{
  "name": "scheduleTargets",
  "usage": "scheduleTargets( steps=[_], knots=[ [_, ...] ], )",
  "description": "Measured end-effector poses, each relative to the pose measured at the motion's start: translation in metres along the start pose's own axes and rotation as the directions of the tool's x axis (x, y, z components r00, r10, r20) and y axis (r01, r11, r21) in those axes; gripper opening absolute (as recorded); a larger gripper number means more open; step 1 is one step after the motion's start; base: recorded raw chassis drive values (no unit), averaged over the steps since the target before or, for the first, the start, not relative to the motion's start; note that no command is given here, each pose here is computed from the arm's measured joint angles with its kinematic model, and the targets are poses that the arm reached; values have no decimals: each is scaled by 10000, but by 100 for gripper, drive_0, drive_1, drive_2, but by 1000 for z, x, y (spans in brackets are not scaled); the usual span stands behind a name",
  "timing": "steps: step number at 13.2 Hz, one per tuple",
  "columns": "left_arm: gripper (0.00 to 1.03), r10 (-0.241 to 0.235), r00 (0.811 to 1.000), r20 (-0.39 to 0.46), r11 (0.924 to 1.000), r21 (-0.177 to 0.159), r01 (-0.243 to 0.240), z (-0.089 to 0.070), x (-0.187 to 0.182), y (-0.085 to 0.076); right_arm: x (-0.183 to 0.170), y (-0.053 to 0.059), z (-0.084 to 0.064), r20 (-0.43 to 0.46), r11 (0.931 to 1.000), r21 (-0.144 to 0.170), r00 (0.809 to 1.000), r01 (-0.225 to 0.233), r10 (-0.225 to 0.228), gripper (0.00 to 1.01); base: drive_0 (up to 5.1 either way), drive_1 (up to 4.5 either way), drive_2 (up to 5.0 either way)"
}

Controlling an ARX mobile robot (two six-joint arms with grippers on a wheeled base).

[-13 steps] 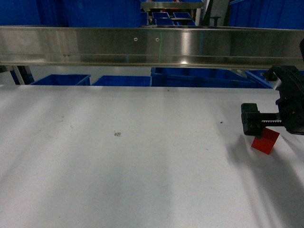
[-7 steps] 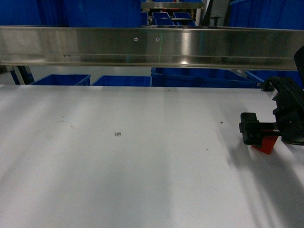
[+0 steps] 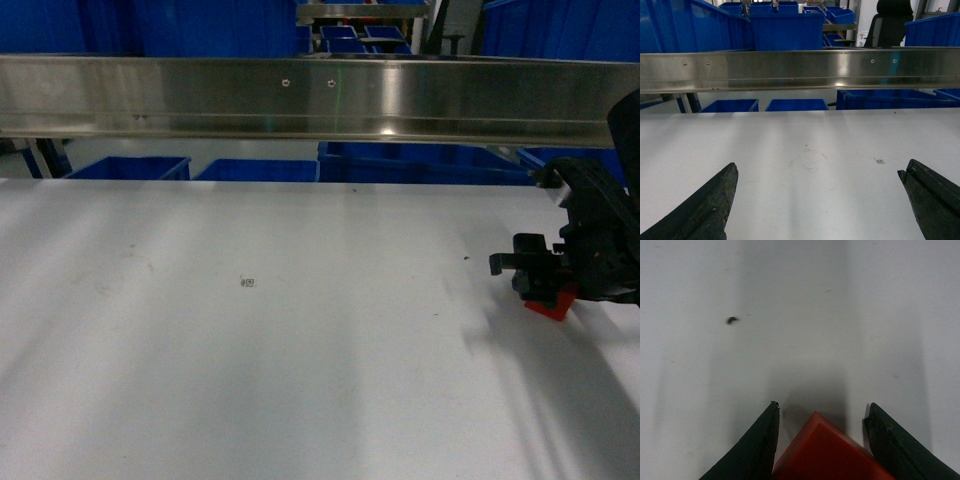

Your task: Place magnetic block on left shelf second layer

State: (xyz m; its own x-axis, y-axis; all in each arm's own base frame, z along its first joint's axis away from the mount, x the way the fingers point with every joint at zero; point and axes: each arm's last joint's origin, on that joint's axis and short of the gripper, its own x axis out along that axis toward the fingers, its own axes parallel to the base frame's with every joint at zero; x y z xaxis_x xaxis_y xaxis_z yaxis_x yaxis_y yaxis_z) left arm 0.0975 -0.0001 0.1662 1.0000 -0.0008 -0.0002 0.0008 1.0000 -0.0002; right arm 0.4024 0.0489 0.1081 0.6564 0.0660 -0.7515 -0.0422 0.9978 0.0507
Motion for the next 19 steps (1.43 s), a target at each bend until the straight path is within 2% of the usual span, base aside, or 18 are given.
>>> scheduleTargets(
  steps=[1,2,3,5,6,7,8,9,10,11,12,13,14,16,19],
  knots=[
    [98,0,10000,0,10000,0,0,0,0,0,-4,6,0,-88,9998,-13,9997,-206,206,47,0,0,0],
    [98,4,10000,0,10000,0,-4,0,0,0,-22,14,11,86,9989,118,9989,-462,461,47,0,0,0],
    [98,0,10000,-4,10000,0,0,0,0,0,-45,17,28,688,9972,244,9953,-705,687,47,0,0,0],
    [98,0,10000,0,10000,0,0,0,0,0,-91,11,56,2025,9952,525,9767,-827,705,46,0,0,0],
    [98,0,10000,0,10000,0,0,0,0,0,-109,5,61,2489,9947,657,9666,-790,603,46,0,0,0],
    [98,0,10000,0,10000,0,0,0,0,0,-122,5,62,2769,9936,774,9592,-822,578,46,0,0,0],
    [98,0,10000,0,10000,0,0,0,0,0,-136,6,62,3261,9905,966,9433,-983,618,46,0,0,0],
    [98,0,10000,0,10000,0,0,0,0,0,-158,13,62,4237,9838,1073,9017,-1438,856,46,0,0,0],
    [98,4,10000,0,10000,4,-4,0,0,0,-172,19,63,4792,9801,1084,8725,-1660,948,46,0,0,0],
    [98,0,10000,0,10000,0,0,0,0,0,-175,25,63,4951,9778,998,8616,-1843,1119,46,0,0,0],
    [98,0,10000,4,10000,0,0,0,0,0,-167,30,61,4730,9775,1007,8733,-1852,1167,46,0,0,0],
    [98,0,10000,8,10000,0,0,0,0,0,-148,32,55,4056,9777,1063,9057,-1812,1237,46,0,0,0],
    [98,0,10000,0,10000,0,0,0,0,0,-138,32,50,3679,9777,1124,9215,-1772,1247,46,0,0,0],
    [98,-8,10000,0,10000,0,8,0,0,0,-145,32,53,3953,9766,1089,9095,-1853,1285,46,0,0,0],
    [98,0,10000,0,10000,0,0,0,0,0,-145,32,53,3943,9767,1090,9100,-1850,1284,46,0,0,0]
  ],
)
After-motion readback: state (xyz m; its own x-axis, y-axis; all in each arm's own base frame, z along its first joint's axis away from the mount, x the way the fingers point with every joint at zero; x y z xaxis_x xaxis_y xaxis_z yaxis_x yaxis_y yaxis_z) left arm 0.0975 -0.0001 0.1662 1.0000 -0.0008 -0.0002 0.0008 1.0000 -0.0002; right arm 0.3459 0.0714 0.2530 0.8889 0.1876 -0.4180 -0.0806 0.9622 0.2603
